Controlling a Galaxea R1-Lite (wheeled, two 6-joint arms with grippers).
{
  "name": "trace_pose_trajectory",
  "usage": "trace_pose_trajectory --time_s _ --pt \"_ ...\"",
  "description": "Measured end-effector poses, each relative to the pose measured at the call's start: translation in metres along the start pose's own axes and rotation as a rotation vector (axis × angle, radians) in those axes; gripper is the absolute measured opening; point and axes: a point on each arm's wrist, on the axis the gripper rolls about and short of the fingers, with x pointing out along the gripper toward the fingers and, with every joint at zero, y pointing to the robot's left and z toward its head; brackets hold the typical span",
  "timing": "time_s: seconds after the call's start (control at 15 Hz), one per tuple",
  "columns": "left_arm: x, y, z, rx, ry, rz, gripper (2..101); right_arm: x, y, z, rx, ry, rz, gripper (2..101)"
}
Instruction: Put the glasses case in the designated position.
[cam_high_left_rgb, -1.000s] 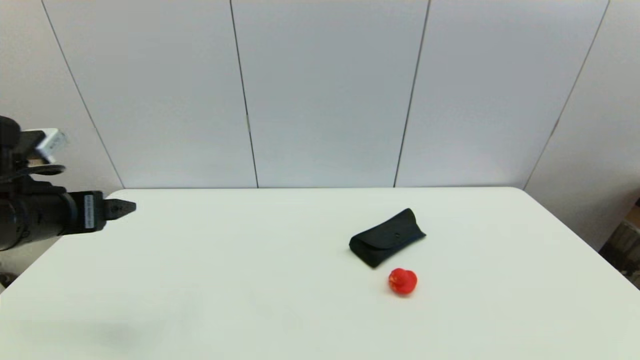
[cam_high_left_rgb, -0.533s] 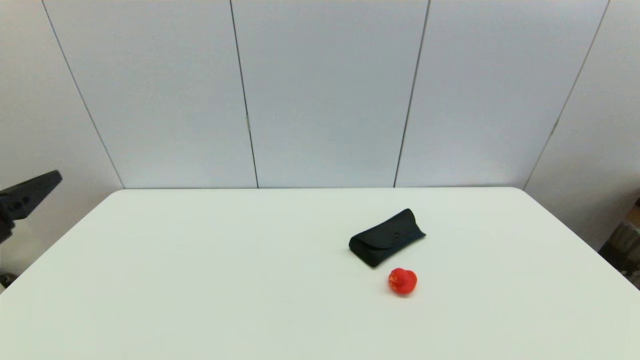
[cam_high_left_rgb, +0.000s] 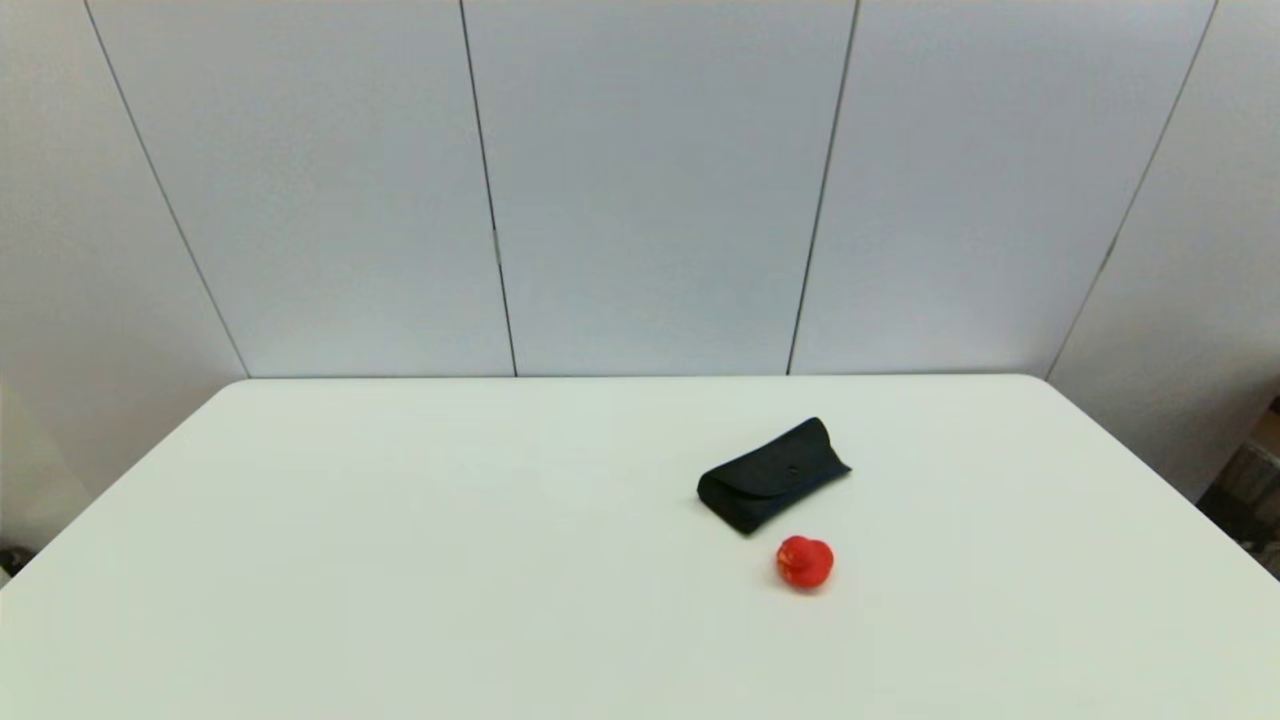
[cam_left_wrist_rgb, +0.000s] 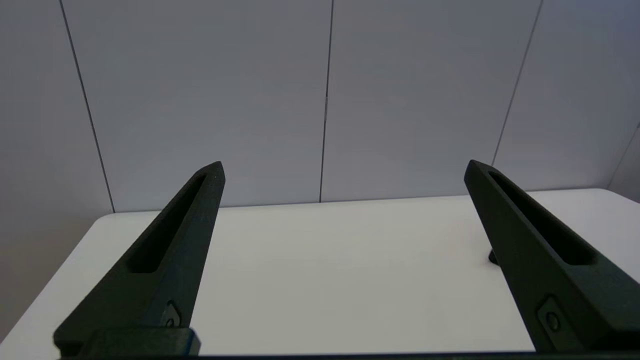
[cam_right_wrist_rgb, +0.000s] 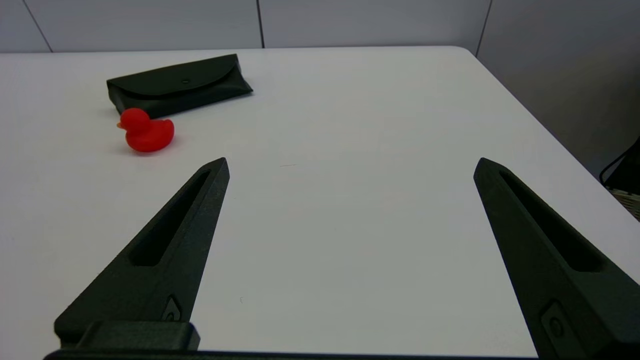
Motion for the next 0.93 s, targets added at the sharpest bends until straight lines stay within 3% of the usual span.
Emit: trace_pose_trajectory --time_s 0.53,0.93 --pt "-0.049 -0.005 -0.037 0.019 0.02 0.088 97.5 0.0 0.0 0.0 0.0 0.0 0.0 97.1" --pt "-0.062 0.0 -0.09 0.076 0.146 0.23 97.7 0.0 0.0 0.0 0.0 0.0 0.0 97.1"
